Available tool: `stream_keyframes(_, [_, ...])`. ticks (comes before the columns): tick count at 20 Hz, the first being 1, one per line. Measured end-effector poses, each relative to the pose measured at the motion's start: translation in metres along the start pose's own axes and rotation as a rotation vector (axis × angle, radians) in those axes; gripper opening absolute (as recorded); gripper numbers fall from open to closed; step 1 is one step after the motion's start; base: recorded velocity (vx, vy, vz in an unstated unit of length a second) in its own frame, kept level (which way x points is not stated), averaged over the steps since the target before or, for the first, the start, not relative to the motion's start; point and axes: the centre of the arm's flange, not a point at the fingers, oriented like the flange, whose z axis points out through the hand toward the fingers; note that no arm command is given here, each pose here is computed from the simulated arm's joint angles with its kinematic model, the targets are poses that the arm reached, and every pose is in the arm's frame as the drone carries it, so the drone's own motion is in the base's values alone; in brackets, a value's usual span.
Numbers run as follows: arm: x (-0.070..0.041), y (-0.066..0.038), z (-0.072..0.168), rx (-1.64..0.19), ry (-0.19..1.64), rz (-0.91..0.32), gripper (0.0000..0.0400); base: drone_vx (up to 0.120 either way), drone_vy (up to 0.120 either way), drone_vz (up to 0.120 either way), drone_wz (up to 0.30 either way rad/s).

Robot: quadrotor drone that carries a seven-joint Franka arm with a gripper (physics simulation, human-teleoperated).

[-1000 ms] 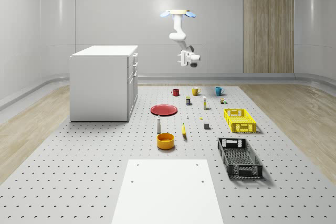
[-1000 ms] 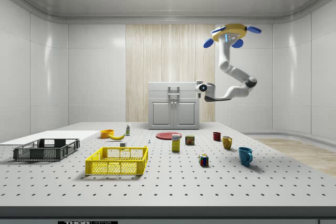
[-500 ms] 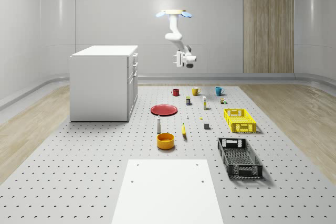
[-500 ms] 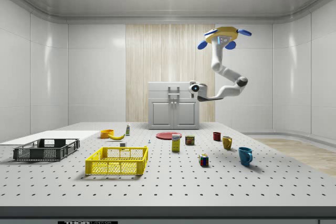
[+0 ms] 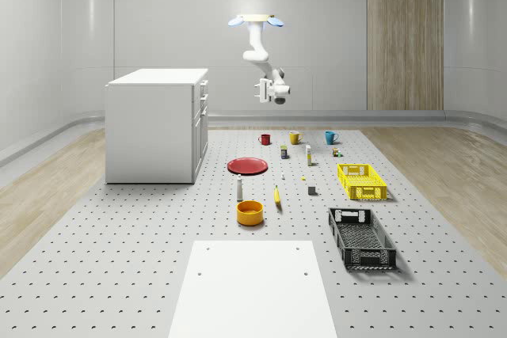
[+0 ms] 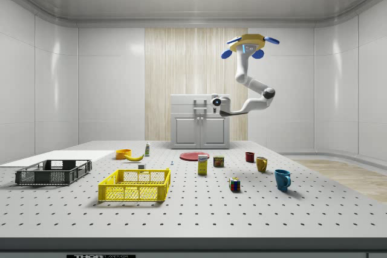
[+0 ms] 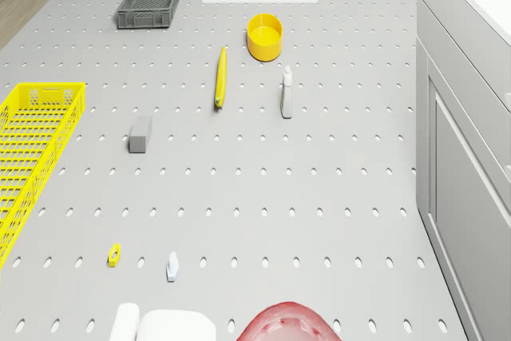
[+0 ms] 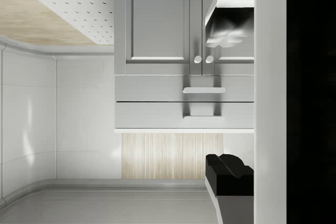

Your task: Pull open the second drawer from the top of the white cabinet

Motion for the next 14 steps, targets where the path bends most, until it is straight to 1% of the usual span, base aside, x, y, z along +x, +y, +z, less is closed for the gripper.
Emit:
stream_keyframes(4, [0.0000,0.0000,0.0000,0.000,0.000,0.000,0.0300,0.120,0.000,0.000,0.000])
stream_keyframes(5, [0.0000,0.0000,0.0000,0.000,0.000,0.000,0.0300,0.120,-0.120,0.000,0.000])
stream_keyframes(7, [0.0000,0.0000,0.0000,0.000,0.000,0.000,0.0300,0.100,0.000,0.000,0.000])
stream_keyframes(9, [0.0000,0.0000,0.0000,0.000,0.000,0.000,0.0300,0.000,0.000,0.000,0.000])
stream_keyframes(14, [0.0000,0.0000,0.0000,0.000,0.000,0.000,0.0300,0.000,-0.120,0.000,0.000])
